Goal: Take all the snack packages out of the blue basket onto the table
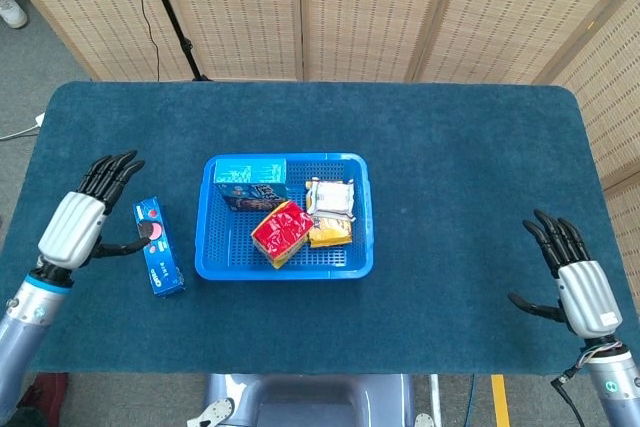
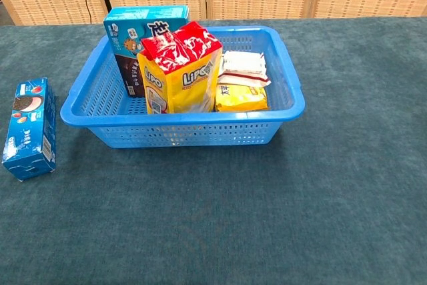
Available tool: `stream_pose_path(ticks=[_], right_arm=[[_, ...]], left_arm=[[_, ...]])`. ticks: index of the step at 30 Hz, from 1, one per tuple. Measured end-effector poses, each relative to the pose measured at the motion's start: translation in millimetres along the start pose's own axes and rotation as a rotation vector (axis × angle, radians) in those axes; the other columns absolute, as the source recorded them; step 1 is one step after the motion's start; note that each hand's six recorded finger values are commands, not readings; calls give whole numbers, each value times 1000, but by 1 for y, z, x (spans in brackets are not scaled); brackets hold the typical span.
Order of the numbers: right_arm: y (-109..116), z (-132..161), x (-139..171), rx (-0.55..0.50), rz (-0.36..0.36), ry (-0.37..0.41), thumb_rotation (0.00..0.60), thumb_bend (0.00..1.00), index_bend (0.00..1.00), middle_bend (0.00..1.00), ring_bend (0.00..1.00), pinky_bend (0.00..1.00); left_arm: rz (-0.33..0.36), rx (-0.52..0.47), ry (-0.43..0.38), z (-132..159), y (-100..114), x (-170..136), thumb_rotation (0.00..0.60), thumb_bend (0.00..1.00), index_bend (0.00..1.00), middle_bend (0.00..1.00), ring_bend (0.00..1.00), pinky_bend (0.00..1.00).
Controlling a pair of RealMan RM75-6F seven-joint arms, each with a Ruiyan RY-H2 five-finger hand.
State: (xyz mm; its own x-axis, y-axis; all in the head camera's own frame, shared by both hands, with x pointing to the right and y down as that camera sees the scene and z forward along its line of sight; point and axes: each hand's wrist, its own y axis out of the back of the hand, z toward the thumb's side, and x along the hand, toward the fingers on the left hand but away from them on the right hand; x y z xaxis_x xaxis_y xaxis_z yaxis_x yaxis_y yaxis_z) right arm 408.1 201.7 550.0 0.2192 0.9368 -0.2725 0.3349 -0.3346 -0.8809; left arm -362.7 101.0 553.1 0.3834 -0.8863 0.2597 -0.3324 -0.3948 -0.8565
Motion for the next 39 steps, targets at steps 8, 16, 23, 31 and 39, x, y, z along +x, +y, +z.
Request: stream_pose_path(ticks=[8,16,23,31,39], right_arm=[[-9,-13,-9,16,26,-51,600,0,0,0,0,0],[-7,-25,-17,11,16,-89,600,0,0,0,0,0],[-2,-23,-17,0,3,-78,600,0,0,0,0,0],[-4,-23,-17,1,14,-83,600,0,0,0,0,0],[-7,-21,-16,5,28,-76,600,0,0,0,0,0]], left_arm=[[-129,62,31,22,-23,76,600,0,0,0,0,0],[-262,92,67,46,-78,142,600,0,0,0,0,0],[-278,98,69,61,-101,165,600,5,117,88,140,294],[-224,110,75,69,-99,173,600,227,669,560,542,539],[-112,76,50,74,-66,168,600,280,706,586,570,575]])
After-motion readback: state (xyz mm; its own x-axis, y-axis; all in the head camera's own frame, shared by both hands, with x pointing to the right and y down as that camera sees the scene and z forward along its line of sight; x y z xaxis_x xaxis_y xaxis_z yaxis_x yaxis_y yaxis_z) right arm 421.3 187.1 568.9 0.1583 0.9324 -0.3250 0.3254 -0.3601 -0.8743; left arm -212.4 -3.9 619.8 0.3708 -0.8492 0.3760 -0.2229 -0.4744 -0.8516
